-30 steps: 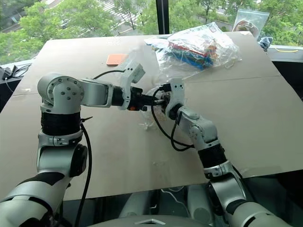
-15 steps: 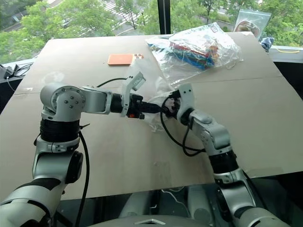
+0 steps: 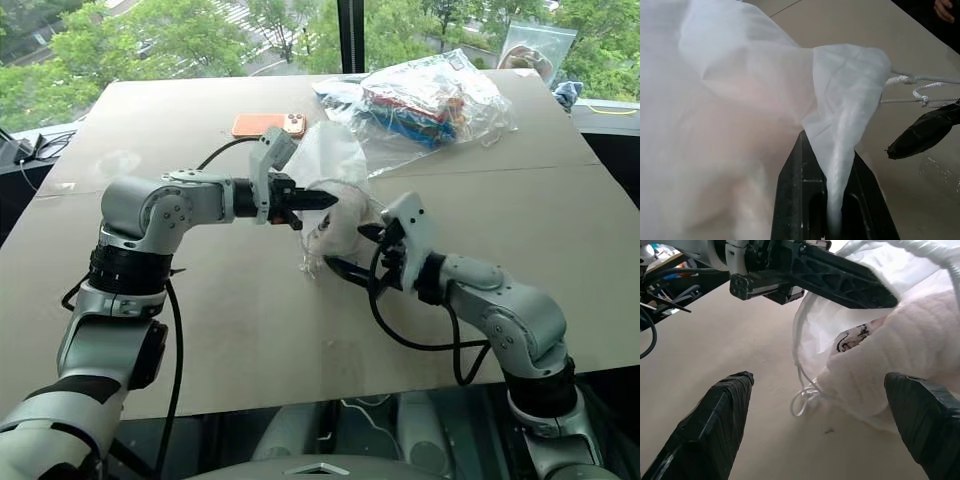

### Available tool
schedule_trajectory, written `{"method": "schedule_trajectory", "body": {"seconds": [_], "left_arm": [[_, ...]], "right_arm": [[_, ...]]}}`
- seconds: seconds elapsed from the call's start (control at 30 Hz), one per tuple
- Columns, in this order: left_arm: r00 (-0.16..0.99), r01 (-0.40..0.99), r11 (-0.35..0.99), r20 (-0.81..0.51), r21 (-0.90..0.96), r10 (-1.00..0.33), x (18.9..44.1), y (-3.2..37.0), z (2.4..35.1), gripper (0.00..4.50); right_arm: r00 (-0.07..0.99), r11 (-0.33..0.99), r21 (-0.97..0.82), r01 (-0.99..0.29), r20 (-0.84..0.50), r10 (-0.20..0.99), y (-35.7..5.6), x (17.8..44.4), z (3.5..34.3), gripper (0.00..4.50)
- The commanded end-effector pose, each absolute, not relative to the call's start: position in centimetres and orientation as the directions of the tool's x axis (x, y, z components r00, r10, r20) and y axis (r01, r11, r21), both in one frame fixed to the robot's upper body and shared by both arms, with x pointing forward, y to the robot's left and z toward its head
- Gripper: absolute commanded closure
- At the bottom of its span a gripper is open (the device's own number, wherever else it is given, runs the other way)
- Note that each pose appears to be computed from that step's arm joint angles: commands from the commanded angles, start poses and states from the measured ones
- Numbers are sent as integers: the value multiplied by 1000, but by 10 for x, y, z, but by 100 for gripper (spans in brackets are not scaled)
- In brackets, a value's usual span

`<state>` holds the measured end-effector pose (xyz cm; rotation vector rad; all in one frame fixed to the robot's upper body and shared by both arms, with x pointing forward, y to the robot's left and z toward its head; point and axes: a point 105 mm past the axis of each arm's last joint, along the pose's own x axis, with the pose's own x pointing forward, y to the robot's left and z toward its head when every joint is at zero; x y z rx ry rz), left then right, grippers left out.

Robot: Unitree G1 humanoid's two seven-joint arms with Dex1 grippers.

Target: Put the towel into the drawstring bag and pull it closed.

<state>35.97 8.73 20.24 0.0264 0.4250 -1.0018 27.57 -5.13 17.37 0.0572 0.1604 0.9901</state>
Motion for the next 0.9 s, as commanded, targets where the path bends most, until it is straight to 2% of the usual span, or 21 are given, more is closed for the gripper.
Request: {"method": "schedule_trajectory", "body": {"seconds": [0.03,0.13,0.2,0.23,0.37,0.53,0.7,0.8,0.9], "left_arm": [[461,844,518,-308,-138,-832,360,85,225,450],[419,871,471,-287,-142,-861,354,72,229,450],[391,888,440,-283,-133,-875,349,64,230,450],[384,894,431,-285,-125,-878,347,63,229,450],[379,898,424,-288,-114,-880,345,63,229,450],[406,888,450,-296,-98,-865,346,69,228,450],[438,869,487,-315,-93,-842,347,77,221,450],[438,869,486,-316,-92,-842,345,77,220,450],[440,867,490,-319,-92,-839,345,79,217,450]], "right_arm": [[587,594,82,-800,-95,804,-60,276,181,2],[435,420,243,-874,12,900,-36,261,187,2],[307,281,288,-916,46,951,-19,250,187,2],[276,251,287,-924,47,960,-12,251,186,2],[286,265,251,-931,50,957,-8,269,183,2],[289,289,111,-951,-12,957,-15,271,177,2],[227,225,-41,-973,-55,972,-24,250,175,2],[185,184,24,-983,54,981,-31,236,192,2],[243,239,65,-969,82,966,-43,238,198,2]]}}
